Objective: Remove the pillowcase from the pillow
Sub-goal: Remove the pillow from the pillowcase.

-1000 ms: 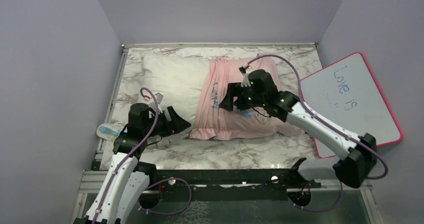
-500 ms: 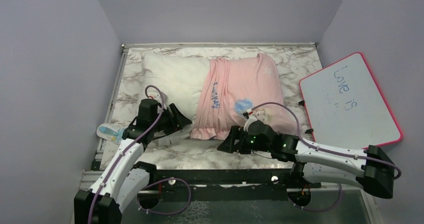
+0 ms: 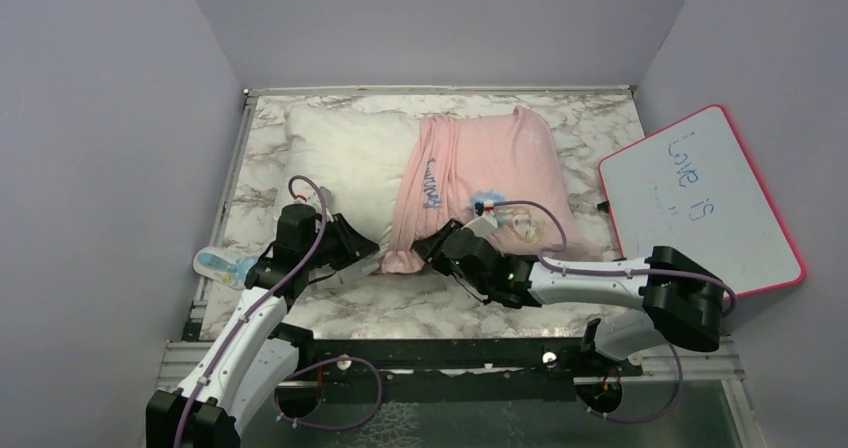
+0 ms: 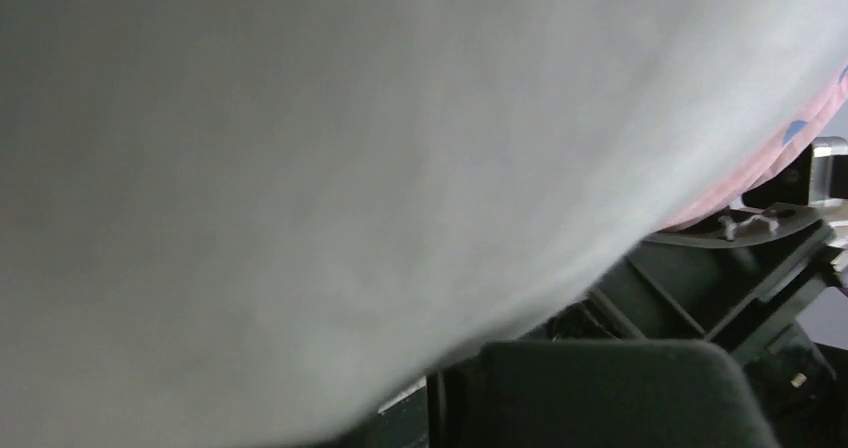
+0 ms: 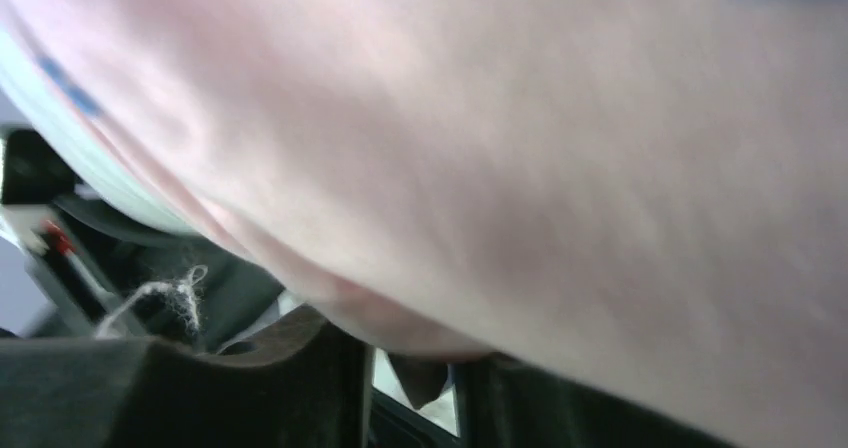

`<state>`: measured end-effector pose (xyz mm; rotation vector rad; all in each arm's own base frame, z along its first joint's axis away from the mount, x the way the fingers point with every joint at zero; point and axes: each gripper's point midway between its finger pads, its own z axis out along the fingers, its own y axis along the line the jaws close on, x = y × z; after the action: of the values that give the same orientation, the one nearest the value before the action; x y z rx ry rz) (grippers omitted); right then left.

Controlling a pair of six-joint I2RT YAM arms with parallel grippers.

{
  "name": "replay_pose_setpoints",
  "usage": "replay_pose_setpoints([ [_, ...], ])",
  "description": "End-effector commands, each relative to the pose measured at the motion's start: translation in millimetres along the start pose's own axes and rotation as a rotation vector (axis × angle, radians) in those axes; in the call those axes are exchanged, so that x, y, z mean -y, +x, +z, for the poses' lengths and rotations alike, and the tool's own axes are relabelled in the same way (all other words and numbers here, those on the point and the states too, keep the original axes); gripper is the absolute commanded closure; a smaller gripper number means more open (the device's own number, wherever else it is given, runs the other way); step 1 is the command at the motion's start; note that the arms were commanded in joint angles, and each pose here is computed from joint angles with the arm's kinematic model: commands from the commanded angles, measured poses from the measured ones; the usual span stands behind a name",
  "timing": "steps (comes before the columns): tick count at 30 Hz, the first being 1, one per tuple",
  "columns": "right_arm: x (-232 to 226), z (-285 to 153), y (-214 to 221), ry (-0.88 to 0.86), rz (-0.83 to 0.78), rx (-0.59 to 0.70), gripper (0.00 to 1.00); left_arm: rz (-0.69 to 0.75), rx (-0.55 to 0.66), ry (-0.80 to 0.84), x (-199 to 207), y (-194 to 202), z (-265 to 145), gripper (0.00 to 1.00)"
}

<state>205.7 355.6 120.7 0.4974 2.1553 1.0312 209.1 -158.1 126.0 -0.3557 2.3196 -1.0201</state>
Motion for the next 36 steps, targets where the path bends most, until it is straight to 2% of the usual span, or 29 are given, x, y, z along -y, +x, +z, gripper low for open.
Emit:
replay_pose_setpoints([
  [1,-17.3,9.2,-38.0,0.056,-0.025,0.183,0.80,-0.010,0.061,0.064,7.7,-7.1,4.8,0.90],
  [2,-17.3,7.5,-37.0,0.059,-0.054,0.170,0.88,-0.003,0.060,0.068,8.1,-7.3,5.5,1.00],
  [5,-15.9,-2.3,-31.1,0.036,-0.147,0.112,0.97,0.034,0.058,0.074,9.5,-8.8,5.9,1.00],
  [8,-14.1,-17.7,-37.0,0.029,-0.263,0.096,0.97,0.067,0.083,0.074,12.8,-15.6,3.9,1.00],
  [13,14.5,-51.2,-76.4,0.201,-0.429,0.183,0.97,0.082,0.140,0.014,7.1,-29.2,2.5,1.00],
  [16,26.9,-67.7,-90.6,0.244,-0.522,0.197,0.97,0.082,0.160,-0.046,-2.7,-34.5,3.1,1.00],
  [22,47.1,-85.2,-93.1,0.268,-0.569,0.161,0.97,0.092,0.190,-0.128,-15.2,-42.9,2.6,1.00],
  [24,44.7,-87.4,-90.1,0.249,-0.554,0.142,0.98,0.111,0.180,-0.084,-5.7,-42.9,2.9,1.00],
  [25,41.2,-87.1,-87.4,0.229,-0.546,0.131,0.98,0.120,0.168,-0.044,2.7,-41.8,2.7,0.92],
  [26,38.1,-86.0,-83.9,0.207,-0.540,0.117,0.98,0.122,0.158,-0.002,11.5,-40.6,2.0,0.75],
  [27,33.7,-84.7,-81.1,0.184,-0.536,0.106,0.98,0.122,0.146,0.037,19.9,-38.7,0.9,0.63],
  [29,26.9,-81.7,-76.4,0.155,-0.529,0.090,0.98,0.115,0.129,0.083,31.7,-34.4,-2.2,0.44],
  [31,21.5,-78.8,-73.8,0.143,-0.524,0.082,0.98,0.071,0.116,0.097,35.6,-27.3,-3.4,0.35],
  [36,3.5,-71.3,-70.6,0.099,-0.525,0.075,0.98,-0.034,0.106,0.091,43.6,0.3,-2.0,0.34],
])
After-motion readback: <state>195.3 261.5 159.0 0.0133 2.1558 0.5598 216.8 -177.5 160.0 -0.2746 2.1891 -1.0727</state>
